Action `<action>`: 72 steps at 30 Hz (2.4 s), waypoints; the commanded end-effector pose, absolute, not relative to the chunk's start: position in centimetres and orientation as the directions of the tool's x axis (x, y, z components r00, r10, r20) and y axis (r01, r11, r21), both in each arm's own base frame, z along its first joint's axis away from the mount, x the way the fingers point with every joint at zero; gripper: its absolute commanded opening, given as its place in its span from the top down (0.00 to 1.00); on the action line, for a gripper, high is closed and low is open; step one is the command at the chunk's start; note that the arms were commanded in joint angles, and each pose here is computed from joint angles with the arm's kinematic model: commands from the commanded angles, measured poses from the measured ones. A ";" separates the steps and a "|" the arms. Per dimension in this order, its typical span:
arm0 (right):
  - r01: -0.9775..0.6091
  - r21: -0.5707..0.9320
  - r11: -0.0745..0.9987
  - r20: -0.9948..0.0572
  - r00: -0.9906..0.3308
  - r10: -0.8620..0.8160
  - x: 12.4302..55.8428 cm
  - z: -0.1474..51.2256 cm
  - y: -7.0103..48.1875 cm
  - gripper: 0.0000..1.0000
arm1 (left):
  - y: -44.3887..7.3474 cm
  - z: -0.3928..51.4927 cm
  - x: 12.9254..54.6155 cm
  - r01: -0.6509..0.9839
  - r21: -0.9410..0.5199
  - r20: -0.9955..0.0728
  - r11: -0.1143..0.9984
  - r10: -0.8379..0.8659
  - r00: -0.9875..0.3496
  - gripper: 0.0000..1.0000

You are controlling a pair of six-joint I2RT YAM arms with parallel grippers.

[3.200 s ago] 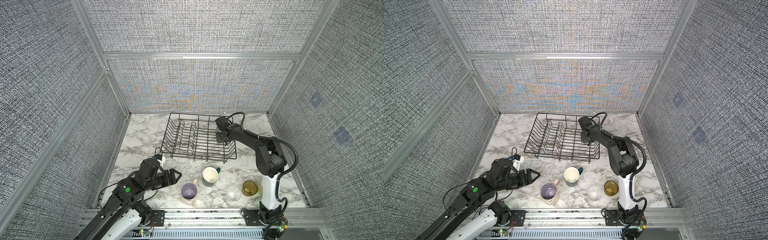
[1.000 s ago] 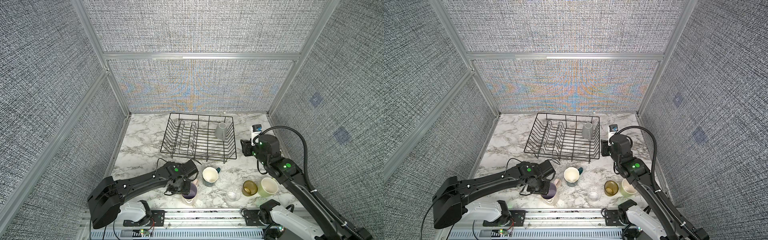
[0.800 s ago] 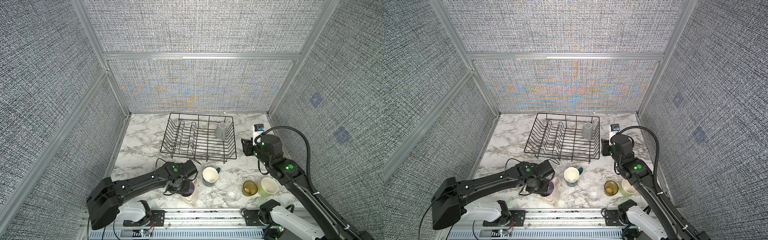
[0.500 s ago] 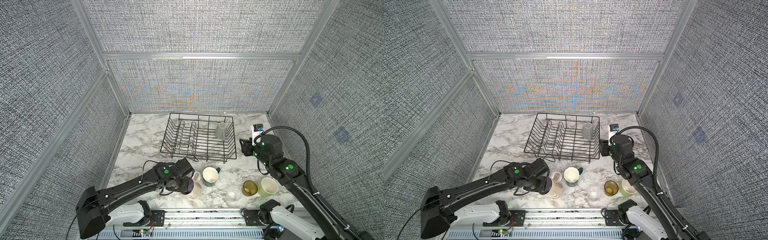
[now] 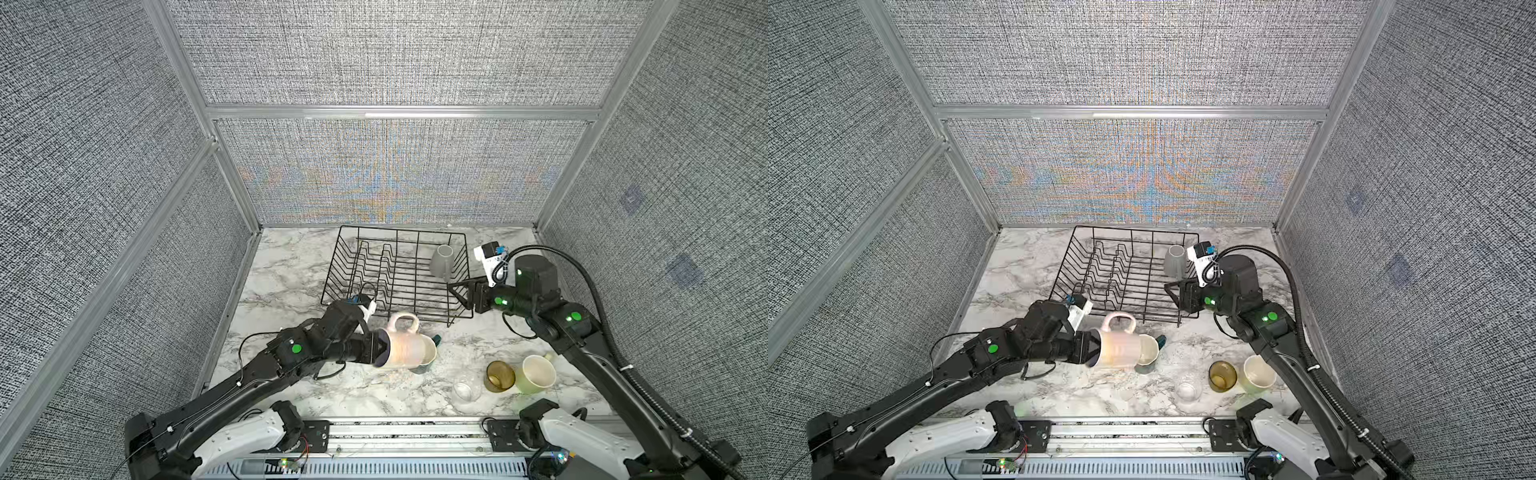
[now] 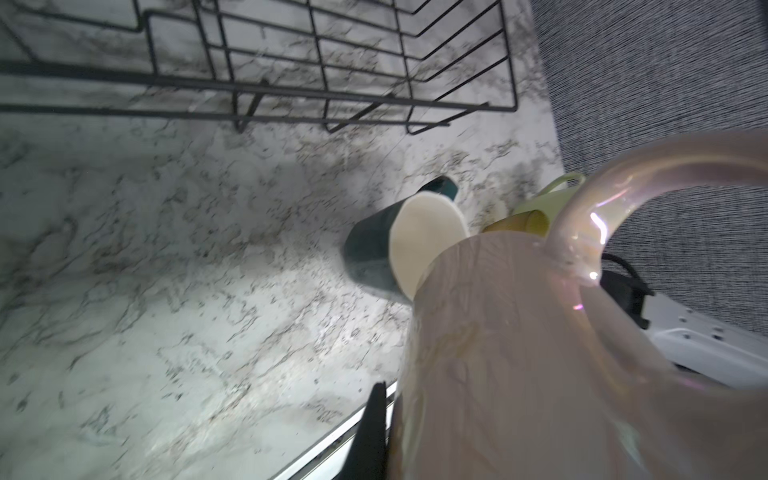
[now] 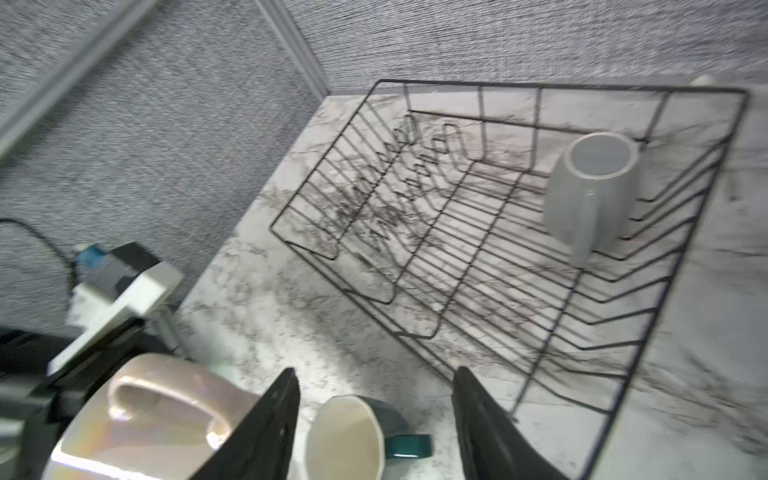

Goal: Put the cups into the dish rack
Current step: 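Grasp the pink mug's rim with the left gripper and lift it, then carry the pink mug toward the right gripper while it reaches in, then grasp the pink mug with the right gripper while the left gripper holds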

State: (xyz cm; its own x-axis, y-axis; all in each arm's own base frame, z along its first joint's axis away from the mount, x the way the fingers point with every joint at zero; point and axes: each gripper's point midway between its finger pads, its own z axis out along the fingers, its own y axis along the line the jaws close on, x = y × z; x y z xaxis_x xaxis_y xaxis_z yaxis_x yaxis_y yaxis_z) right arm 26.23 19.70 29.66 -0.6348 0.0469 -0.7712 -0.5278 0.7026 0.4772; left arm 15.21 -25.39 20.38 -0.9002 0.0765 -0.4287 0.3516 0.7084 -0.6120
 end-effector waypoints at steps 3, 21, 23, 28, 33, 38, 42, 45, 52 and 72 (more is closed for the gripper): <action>-0.617 0.643 0.453 -0.719 -0.691 0.079 21.8 33.4 22.4 0.41 | -29.0 25.5 16.8 0.501 -0.706 -0.543 0.501 0.071 -0.837 1.00; -0.501 0.667 0.551 -0.665 -0.735 0.137 21.0 34.5 20.5 0.41 | -30.5 26.3 17.9 0.539 -0.729 -0.577 0.422 0.044 -0.816 1.00; -0.363 0.792 0.490 -0.528 -0.810 0.254 21.5 35.3 21.0 0.41 | -28.9 26.4 20.3 0.505 -0.672 -0.627 0.541 -0.054 -0.777 1.00; -0.167 0.952 0.256 -0.264 -0.874 0.408 22.3 37.1 23.0 0.41 | -27.6 27.5 23.7 0.539 -0.549 -0.771 0.639 -0.138 -0.622 1.00; -0.144 0.981 0.131 -0.185 -0.896 0.405 22.2 39.3 24.7 0.41 | -29.4 27.3 25.1 0.599 -0.476 -0.813 0.644 -0.063 -0.579 1.00; 0.065 0.992 0.111 0.024 -0.940 0.341 22.4 37.4 26.7 0.40 | -31.4 26.9 26.2 0.637 -0.443 -0.830 0.631 -0.019 -0.558 1.00; 0.202 0.947 0.250 0.069 -0.888 0.455 22.5 34.4 24.7 0.39 | -31.6 27.5 27.1 0.697 -0.357 -0.903 0.621 -0.039 -0.428 1.00; 0.243 0.943 0.228 0.074 -0.819 0.568 22.8 33.8 22.6 0.39 | -31.8 27.8 27.8 0.732 -0.254 -0.945 0.632 -0.002 -0.326 1.00; 0.260 0.961 0.094 0.170 -0.825 0.540 23.3 33.8 24.3 0.40 | -33.4 29.0 27.7 0.796 -0.206 -0.969 0.569 -0.004 -0.247 1.00; 0.188 0.982 0.016 0.131 -0.742 0.658 25.7 35.6 24.8 0.47 | -34.5 29.3 25.4 0.844 -0.367 -0.929 0.391 -0.192 -0.315 1.00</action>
